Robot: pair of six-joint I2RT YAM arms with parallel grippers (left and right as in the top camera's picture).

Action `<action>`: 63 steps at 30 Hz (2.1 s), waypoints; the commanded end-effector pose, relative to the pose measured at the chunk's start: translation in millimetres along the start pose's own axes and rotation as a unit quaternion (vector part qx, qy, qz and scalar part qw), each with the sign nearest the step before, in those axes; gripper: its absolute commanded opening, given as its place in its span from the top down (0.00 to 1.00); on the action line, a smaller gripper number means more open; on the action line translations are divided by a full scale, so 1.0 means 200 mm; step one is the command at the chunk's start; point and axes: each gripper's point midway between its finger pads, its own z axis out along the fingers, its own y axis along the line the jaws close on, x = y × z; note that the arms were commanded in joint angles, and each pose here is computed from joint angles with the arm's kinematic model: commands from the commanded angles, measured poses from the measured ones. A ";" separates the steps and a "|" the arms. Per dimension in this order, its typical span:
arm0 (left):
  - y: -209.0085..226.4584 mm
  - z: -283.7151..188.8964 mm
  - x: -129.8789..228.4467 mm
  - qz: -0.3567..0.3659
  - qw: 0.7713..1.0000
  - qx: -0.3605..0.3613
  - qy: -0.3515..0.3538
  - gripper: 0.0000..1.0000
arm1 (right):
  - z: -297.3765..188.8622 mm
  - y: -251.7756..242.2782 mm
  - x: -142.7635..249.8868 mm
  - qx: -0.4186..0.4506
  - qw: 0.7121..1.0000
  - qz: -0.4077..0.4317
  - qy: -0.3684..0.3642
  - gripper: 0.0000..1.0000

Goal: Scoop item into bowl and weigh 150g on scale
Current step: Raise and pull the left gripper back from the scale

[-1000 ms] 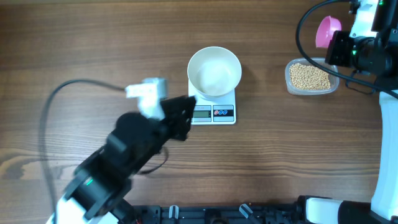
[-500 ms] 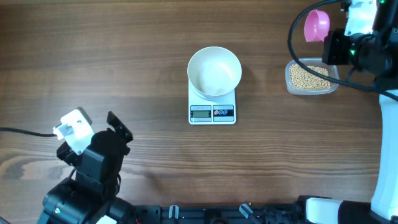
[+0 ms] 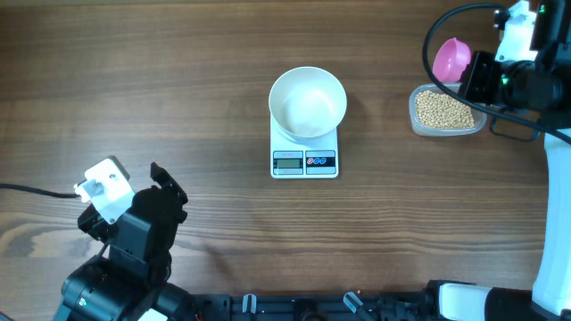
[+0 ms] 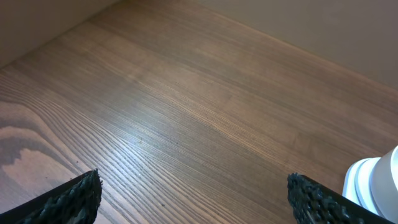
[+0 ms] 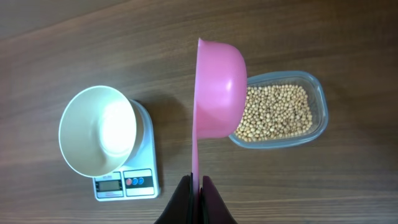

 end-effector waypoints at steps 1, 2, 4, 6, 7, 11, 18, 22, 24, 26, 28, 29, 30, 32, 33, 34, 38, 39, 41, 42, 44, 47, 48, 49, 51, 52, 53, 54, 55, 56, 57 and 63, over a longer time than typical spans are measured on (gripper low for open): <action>0.02 0.00 -0.01 0.002 1.000 -0.012 -0.007 0.00 | 0.01 0.02 0.00 -0.008 1.000 0.026 0.004 0.96; 0.02 0.00 -0.01 0.002 1.000 -0.012 -0.007 0.00 | 0.01 0.01 0.00 -0.002 1.000 0.026 0.003 0.96; 0.02 0.00 -0.01 0.002 1.000 -0.012 -0.007 0.00 | 0.01 -0.02 -0.01 0.012 1.000 0.026 -0.001 0.96; 0.02 0.00 -0.01 0.002 1.000 -0.012 -0.007 0.00 | 0.02 -0.02 -0.01 0.014 1.000 0.025 -0.002 0.96; 0.02 0.00 -0.01 0.002 1.000 -0.012 -0.007 0.00 | 0.01 -0.03 -0.01 0.017 1.000 0.022 -0.002 0.96; 0.02 0.00 -0.01 0.002 1.000 -0.012 -0.007 0.00 | 0.02 -0.11 -0.02 0.066 0.998 0.021 -0.010 0.96; 0.02 0.00 -0.01 0.002 1.000 -0.012 -0.007 0.00 | -0.03 -0.17 -0.28 0.097 0.988 -0.053 -0.109 0.96; 0.02 0.00 -0.01 0.002 1.000 -0.012 -0.007 0.00 | -0.04 -0.13 -0.37 0.069 0.983 -0.093 -0.143 0.96; 0.02 0.00 -0.01 0.002 1.000 -0.012 -0.007 0.00 | -0.03 -0.07 -0.35 0.031 0.986 -0.097 -0.136 0.96; 0.02 0.00 -0.01 0.002 1.000 -0.012 -0.007 0.00 | -0.02 0.00 -0.32 -0.012 0.987 -0.100 -0.124 0.96; 0.02 0.00 -0.01 0.002 1.000 -0.012 -0.007 0.00 | -0.03 0.08 -0.29 -0.061 0.987 -0.089 -0.116 0.96; 0.02 0.00 -0.01 0.002 1.000 -0.012 -0.007 0.00 | -0.03 0.10 -0.30 -0.072 0.988 -0.069 -0.115 0.96; 0.02 0.00 -0.01 0.002 1.000 -0.012 -0.007 0.00 | -0.03 0.10 -0.30 -0.076 0.990 -0.043 -0.113 0.96; 0.02 0.00 -0.01 0.002 1.000 -0.012 -0.007 0.00 | -0.03 0.10 -0.30 -0.076 0.990 -0.039 -0.113 0.96; 0.02 0.00 -0.01 0.002 1.000 -0.012 -0.007 0.00 | -0.03 0.10 -0.30 -0.076 0.990 -0.040 -0.116 0.96; 0.02 0.00 -0.01 0.002 1.000 -0.012 -0.007 0.00 | -0.03 0.10 -0.32 -0.077 0.989 -0.041 -0.121 0.96; 0.02 0.00 -0.01 0.002 1.000 -0.012 -0.007 0.00 | -0.07 0.12 -0.44 -0.077 0.980 -0.061 -0.175 0.96; 0.02 0.00 -0.01 0.002 1.000 -0.012 -0.007 0.00 | -0.08 0.11 -0.46 -0.073 0.978 -0.065 -0.185 0.95; 0.02 0.00 -0.01 0.002 1.000 -0.012 -0.007 0.00 | -0.09 0.12 -0.47 -0.074 0.977 -0.064 -0.190 0.96; 0.02 0.00 -0.01 0.002 1.000 -0.012 -0.007 0.00 | -0.09 0.12 -0.48 -0.077 0.978 -0.047 -0.190 0.96; 0.02 0.00 -0.01 0.002 1.000 -0.012 -0.007 0.00 | -0.09 0.12 -0.49 -0.081 0.977 -0.031 -0.193 0.96; 0.02 0.00 -0.01 0.002 1.000 -0.012 -0.007 0.00 | -0.09 0.12 -0.47 -0.081 0.979 -0.030 -0.186 0.96; 0.02 0.00 -0.01 0.002 1.000 -0.012 -0.007 0.00 | -0.08 0.12 -0.46 -0.081 0.980 -0.029 -0.181 0.96; 0.02 0.00 -0.01 0.002 1.000 -0.012 -0.007 0.00 | -0.08 0.12 -0.46 -0.081 0.980 -0.029 -0.178 0.96; -0.03 0.00 -0.02 -0.020 1.000 0.010 -0.008 0.00 | -0.07 0.12 -0.45 -0.079 0.980 -0.034 -0.177 0.96; -0.11 0.00 0.00 -0.034 0.998 0.055 0.015 0.00 | -0.07 0.12 -0.45 -0.079 0.981 -0.034 -0.175 0.96; -0.19 -0.02 0.04 -0.043 0.993 0.099 0.042 0.00 | -0.07 0.12 -0.44 -0.076 0.981 -0.045 -0.173 0.96; -0.28 -0.03 -0.05 -0.078 0.988 0.134 0.015 0.00 | -0.07 0.12 -0.44 -0.074 0.980 -0.059 -0.174 0.96; -0.30 -0.04 -0.11 -0.096 0.985 0.145 -0.006 0.00 | -0.07 0.11 -0.44 -0.069 0.980 -0.063 -0.175 0.96; -0.28 -0.03 -0.16 -0.106 0.985 0.131 -0.028 0.00 | -0.06 0.11 -0.44 -0.067 0.980 -0.074 -0.175 0.96; -0.23 -0.01 -0.19 -0.110 0.988 0.096 -0.051 0.00 | -0.05 0.10 -0.44 -0.062 0.979 -0.085 -0.173 0.96; -0.15 0.15 -0.33 -0.174 0.980 0.010 -0.098 0.00 | 0.08 0.06 -0.43 -0.049 0.986 -0.072 -0.145 0.96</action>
